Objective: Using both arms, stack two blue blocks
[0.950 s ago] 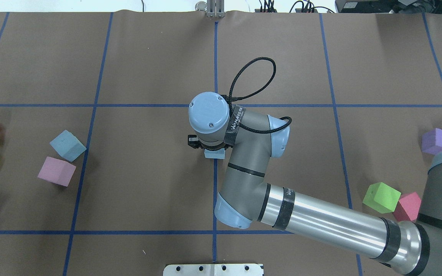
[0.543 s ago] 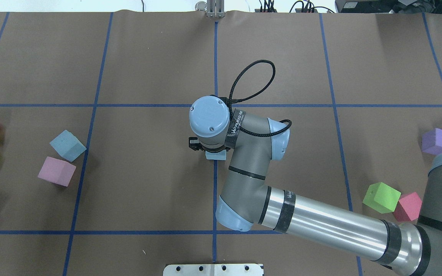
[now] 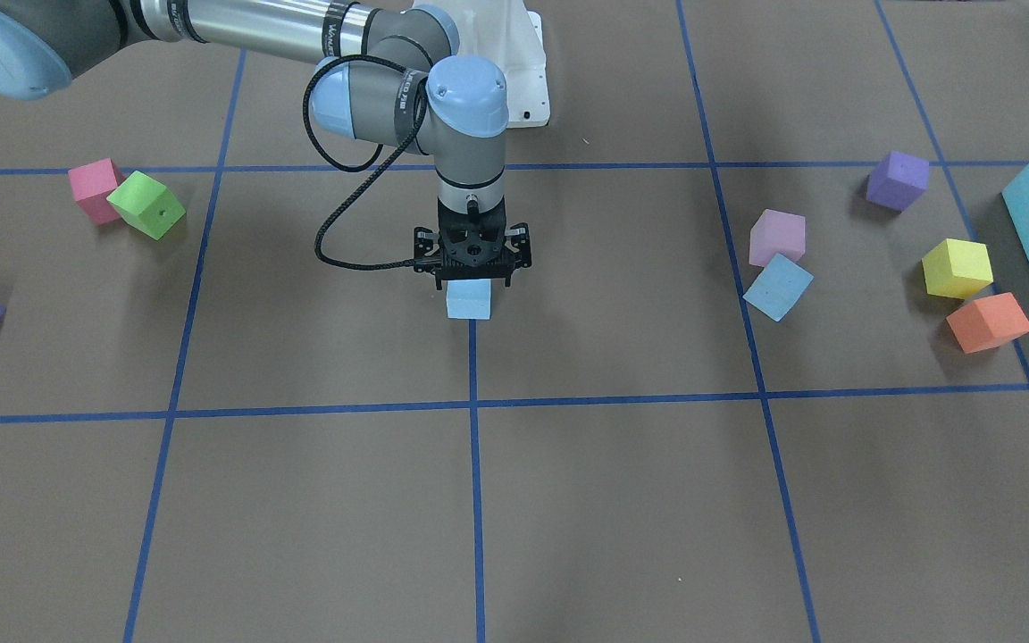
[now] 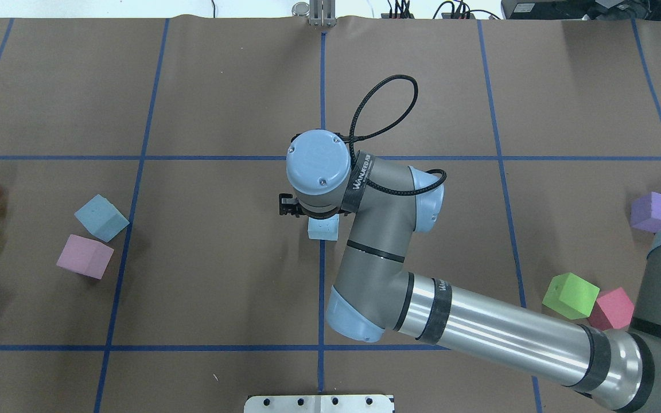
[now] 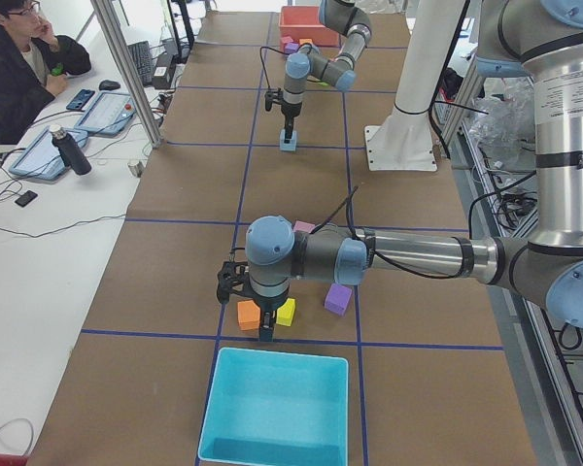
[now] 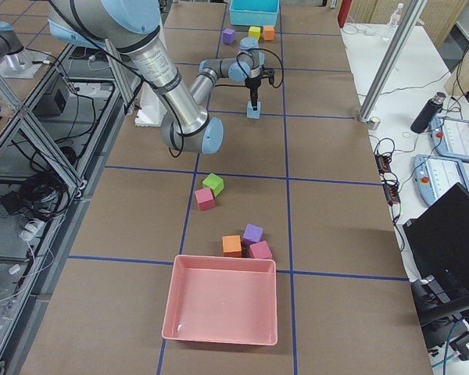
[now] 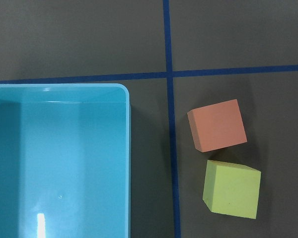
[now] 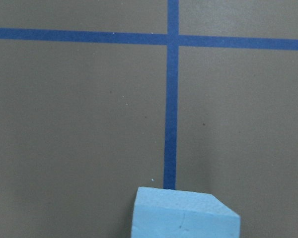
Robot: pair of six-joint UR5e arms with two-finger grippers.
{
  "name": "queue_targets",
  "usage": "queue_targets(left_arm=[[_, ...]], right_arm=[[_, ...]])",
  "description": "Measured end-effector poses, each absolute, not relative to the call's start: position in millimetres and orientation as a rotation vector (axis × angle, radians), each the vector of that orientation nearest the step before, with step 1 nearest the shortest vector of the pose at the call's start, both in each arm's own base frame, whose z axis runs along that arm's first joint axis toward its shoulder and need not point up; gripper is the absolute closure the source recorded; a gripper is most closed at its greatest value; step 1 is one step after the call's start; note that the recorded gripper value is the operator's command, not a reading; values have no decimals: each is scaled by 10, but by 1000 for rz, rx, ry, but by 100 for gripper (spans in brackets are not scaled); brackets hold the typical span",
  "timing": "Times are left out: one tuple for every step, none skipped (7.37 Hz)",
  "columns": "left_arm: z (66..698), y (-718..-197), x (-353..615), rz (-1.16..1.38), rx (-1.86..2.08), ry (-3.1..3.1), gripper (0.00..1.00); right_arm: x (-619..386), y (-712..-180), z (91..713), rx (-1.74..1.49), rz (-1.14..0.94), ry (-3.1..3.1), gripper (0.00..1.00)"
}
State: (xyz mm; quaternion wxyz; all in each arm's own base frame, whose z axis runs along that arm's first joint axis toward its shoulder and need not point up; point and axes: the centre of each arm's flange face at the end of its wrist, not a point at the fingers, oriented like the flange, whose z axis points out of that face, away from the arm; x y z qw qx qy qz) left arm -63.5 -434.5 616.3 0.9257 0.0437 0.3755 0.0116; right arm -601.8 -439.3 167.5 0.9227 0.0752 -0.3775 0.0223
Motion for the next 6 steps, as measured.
queue_targets(left_arm=[[6095, -4379, -636, 30, 108, 768, 2], [5982, -4461, -638, 41, 142, 765, 2], [5792, -4589, -638, 60, 192, 765, 2], [5493, -4775, -637, 94, 276, 765, 2], [5114, -5029, -627, 150, 412, 760, 2], [4775, -5245, -563, 215, 550, 757, 2]], right_arm=[[-5591, -4518, 1607, 144, 55, -792, 0], [-5089, -4693, 1585, 128, 63, -811, 0], [-4555, -4945, 1650, 111, 76, -822, 0], [-4028, -5251, 1826, 113, 80, -819, 0], [-3477, -5559, 2086, 137, 68, -801, 0], [-2927, -5796, 2391, 157, 43, -783, 0]])
